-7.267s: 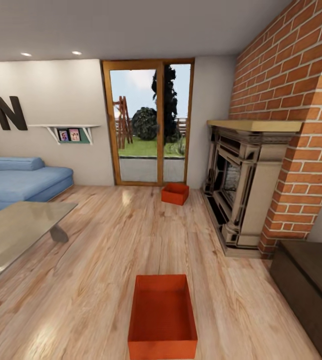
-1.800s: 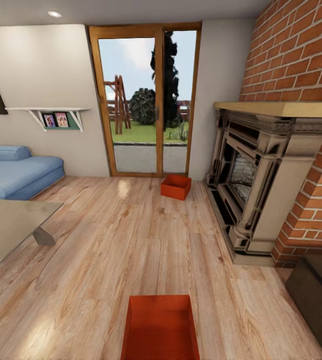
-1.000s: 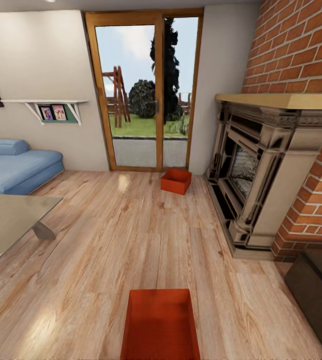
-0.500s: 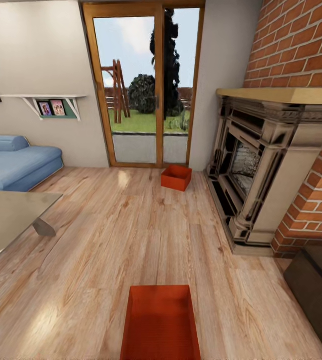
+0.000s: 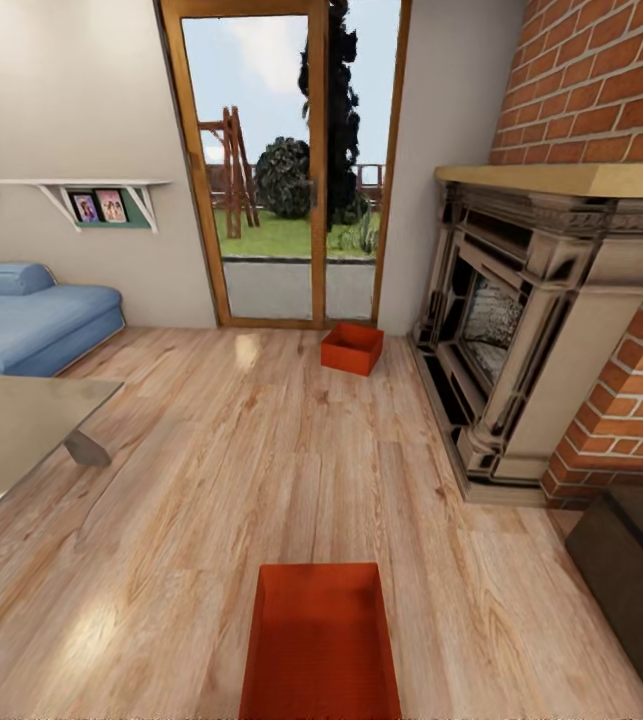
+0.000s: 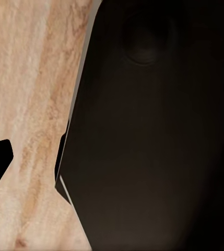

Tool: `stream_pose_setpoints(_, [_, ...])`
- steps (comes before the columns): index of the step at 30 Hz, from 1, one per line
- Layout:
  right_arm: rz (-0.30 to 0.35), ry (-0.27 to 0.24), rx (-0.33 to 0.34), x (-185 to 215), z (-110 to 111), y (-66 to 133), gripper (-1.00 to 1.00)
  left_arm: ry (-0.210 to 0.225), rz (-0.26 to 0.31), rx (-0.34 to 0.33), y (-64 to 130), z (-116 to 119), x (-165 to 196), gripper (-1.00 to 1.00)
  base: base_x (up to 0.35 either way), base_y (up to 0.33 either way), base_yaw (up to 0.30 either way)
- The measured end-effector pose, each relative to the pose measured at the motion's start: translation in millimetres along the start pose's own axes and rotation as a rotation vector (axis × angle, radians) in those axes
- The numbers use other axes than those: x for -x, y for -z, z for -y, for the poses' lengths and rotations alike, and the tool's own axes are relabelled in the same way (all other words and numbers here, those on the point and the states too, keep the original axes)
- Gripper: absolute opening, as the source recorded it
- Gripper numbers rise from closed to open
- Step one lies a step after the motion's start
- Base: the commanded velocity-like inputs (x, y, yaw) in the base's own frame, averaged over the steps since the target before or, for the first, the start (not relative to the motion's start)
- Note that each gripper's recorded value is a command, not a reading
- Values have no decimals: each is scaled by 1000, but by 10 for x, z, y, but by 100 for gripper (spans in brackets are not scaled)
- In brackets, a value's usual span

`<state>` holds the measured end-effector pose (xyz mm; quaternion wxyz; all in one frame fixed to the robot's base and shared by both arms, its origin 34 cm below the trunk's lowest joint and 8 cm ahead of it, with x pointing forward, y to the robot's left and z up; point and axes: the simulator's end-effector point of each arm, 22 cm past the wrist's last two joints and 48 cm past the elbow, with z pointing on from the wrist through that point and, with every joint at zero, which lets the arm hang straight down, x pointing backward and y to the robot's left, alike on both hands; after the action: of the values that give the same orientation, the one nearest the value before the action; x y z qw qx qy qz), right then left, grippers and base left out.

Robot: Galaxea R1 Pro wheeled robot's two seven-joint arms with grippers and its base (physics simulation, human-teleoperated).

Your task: Move the two storage containers from the living room to the garage. In the garage, place one container on the floor and stack the other container on top of it (either order is fine).

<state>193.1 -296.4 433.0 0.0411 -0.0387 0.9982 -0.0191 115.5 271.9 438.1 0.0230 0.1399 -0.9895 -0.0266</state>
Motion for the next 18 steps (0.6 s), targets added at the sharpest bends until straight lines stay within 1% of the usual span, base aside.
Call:
stream_pose_setpoints(10, [-16,0,-2,-67,17,-2,100,0,-16,5,1,-18,-62,100,0,0,0])
stream_pose_setpoints(18, [-29,-2,2,-115,-13,-4,100,-1,-28,8,3,-31,-108,100,0,0,0])
